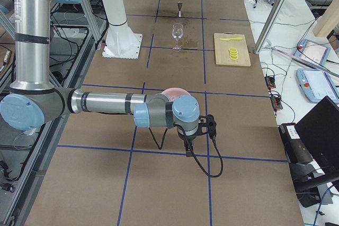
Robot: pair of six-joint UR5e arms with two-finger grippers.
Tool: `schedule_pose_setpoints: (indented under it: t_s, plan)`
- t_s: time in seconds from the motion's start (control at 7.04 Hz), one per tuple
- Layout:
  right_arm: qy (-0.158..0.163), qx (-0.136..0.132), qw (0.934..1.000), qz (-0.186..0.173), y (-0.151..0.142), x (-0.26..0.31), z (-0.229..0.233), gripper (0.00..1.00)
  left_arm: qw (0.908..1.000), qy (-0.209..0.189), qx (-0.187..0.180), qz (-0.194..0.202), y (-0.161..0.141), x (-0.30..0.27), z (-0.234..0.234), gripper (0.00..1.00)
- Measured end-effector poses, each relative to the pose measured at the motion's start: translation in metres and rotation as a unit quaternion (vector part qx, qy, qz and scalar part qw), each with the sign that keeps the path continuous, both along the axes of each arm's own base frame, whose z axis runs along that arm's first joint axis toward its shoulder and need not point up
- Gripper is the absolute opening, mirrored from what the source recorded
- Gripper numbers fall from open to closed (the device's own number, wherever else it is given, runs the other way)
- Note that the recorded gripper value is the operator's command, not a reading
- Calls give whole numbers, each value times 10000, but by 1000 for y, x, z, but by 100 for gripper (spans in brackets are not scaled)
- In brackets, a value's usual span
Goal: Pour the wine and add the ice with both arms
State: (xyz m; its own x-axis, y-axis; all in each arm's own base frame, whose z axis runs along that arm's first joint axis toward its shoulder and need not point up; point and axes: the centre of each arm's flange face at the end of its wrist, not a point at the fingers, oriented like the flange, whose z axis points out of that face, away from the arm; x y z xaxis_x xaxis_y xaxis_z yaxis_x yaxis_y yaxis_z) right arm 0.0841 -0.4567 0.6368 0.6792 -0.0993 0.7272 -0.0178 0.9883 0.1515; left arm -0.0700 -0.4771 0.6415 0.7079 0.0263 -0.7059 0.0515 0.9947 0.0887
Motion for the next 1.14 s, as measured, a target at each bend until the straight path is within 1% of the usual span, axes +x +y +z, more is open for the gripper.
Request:
schedule_pose_setpoints:
  t_s: [0.28,0.43,0.57,0.71,0.85,0.99,1.14]
  plan:
    - [0,9,10000,0,1,0,-1,100,10000,0,28,-6,-1,0,-3,100]
    - [0,10,10000,0,1,0,0,100,10000,2,84,-13,-4,0,-10,100]
    - [0,14,10000,0,2,0,0,100,9998,6,222,-23,-7,0,-26,100]
    - [-1,23,10000,-1,2,0,-1,100,9989,6,458,-22,-9,1,-51,100]
    - [-9,34,10000,-1,2,0,-2,100,9969,4,782,-10,-11,2,-82,100]
    - [-30,41,10000,0,2,0,-3,100,9923,5,1235,10,-13,4,-114,100]
    - [-56,45,10000,-1,2,-1,-3,100,9853,53,1708,35,-14,6,-140,100]
